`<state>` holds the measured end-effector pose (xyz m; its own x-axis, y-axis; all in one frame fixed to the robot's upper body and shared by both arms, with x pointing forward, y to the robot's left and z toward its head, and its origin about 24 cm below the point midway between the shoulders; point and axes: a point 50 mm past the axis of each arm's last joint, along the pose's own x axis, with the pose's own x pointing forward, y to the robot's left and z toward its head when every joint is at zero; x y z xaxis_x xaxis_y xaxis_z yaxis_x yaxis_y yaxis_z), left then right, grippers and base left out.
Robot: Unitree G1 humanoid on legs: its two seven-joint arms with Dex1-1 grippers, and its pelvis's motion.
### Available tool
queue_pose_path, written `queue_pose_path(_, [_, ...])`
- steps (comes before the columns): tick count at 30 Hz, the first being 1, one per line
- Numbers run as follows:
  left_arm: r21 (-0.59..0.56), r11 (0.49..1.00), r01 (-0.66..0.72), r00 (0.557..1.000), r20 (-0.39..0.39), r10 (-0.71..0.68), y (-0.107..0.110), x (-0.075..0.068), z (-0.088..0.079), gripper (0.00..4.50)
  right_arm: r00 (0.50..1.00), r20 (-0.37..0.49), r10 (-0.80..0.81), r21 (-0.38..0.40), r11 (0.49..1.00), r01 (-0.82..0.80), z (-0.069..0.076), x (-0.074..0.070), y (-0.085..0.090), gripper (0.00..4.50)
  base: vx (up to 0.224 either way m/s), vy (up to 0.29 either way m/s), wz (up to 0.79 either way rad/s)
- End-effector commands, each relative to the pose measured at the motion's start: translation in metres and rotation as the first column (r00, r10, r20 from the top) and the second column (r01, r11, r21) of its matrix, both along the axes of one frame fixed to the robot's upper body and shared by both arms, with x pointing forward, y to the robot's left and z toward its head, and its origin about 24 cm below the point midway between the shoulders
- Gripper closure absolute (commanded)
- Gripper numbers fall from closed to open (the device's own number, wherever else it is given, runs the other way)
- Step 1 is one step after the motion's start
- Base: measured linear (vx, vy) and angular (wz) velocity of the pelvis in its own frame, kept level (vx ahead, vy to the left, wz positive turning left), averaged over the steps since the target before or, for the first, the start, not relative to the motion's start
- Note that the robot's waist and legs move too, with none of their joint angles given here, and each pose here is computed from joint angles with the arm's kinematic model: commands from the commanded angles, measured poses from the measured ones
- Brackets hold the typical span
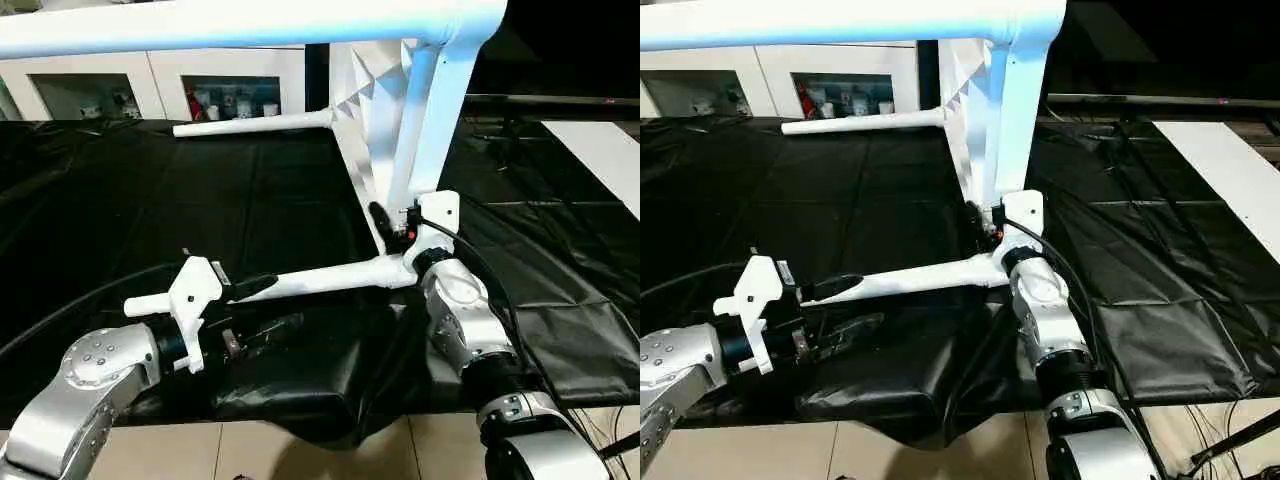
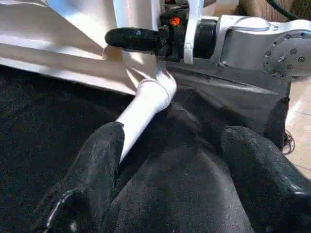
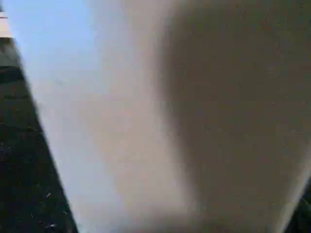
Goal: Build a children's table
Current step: Flip table
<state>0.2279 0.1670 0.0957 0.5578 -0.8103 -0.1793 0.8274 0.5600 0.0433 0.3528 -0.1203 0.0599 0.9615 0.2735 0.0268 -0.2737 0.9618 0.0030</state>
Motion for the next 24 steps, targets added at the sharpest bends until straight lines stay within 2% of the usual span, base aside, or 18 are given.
queue_pose_path(1, [0.003,1.000,-0.007,1.000,0.028,0.006,0.001,0.001,0.005,0.92,0.999,0.028,0.024,-0.006,1.000,-0.024,0.007,0.003,0.005,1.86,0.000,0.000,0.00])
queue_pose_path(7, [0.004,1.000,-0.006,1.000,0.030,0.005,0.000,0.001,0.006,0.92,0.998,0.046,0.042,-0.033,0.999,-0.041,0.007,0.003,0.006,2.36,0.000,0.000,0.00])
queue_pose_path(9, [0.010,1.000,-0.004,0.999,0.039,0.004,0.001,0.002,0.007,0.63,0.998,0.046,0.038,-0.036,0.999,-0.037,0.006,0.004,0.005,2.47,0.000,0.000,0.00])
queue_pose_path(12, [0.046,0.999,-0.010,0.992,0.125,0.004,0.002,0.007,0.015,0.43,0.998,0.046,0.030,-0.042,0.999,-0.028,0.006,0.004,0.003,2.52,0.000,0.000,0.00])
queue_pose_path(14, [0.099,0.995,-0.025,0.975,0.222,0.002,0.001,0.012,0.023,0.12,0.999,0.047,0.028,-0.044,0.999,-0.026,0.006,0.005,0.002,2.54,0.000,0.000,0.00])
queue_pose_path(15, [0.099,0.995,-0.025,0.975,0.222,0.002,0.001,0.012,0.023,0.12,0.999,0.047,0.028,-0.044,0.999,-0.026,0.006,0.005,0.002,2.54,0.000,0.000,0.00])
queue_pose_path(16, [0.121,0.992,-0.037,0.960,0.279,0.002,0.001,0.014,0.029,0.07,0.998,0.049,0.027,-0.045,0.999,-0.025,0.006,0.005,0.002,2.54,0.000,0.000,0.00])
queue_pose_path(17, [0.176,0.980,-0.094,0.922,0.387,0.019,0.004,0.019,0.037,0.03,0.998,0.053,0.023,-0.048,0.999,-0.021,0.006,0.005,0.001,2.55,0.000,0.000,0.00])
queue_pose_path(18, [0.194,0.972,-0.135,0.898,0.439,0.037,0.005,0.021,0.041,0.01,0.998,0.055,0.019,-0.050,0.999,-0.016,0.006,0.005,0.001,2.55,0.000,0.000,0.00])
queue_pose_path(20, [0.203,0.962,-0.184,0.867,0.495,0.062,0.007,0.024,0.045,0.00,0.998,0.059,0.010,-0.053,0.999,-0.007,0.007,0.005,0.000,2.55,0.000,0.000,0.00])
queue_pose_path(21, [0.203,0.962,-0.184,0.867,0.495,0.062,0.007,0.024,0.045,0.00,0.998,0.059,0.010,-0.053,0.999,-0.007,0.007,0.005,0.000,2.55,0.000,0.000,0.00])
queue_pose_path(23, [0.200,0.933,-0.299,0.804,0.579,0.133,0.009,0.030,0.052,0.00,0.997,0.071,0.001,-0.061,0.998,0.003,0.009,0.006,-0.001,2.55,0.000,0.000,0.00])
queue_pose_path(24, [0.171,0.922,-0.348,0.736,0.658,0.156,0.009,0.031,0.061,0.00,0.996,0.084,-0.003,-0.071,0.997,0.009,0.012,0.006,-0.003,2.55,0.000,0.000,0.00])
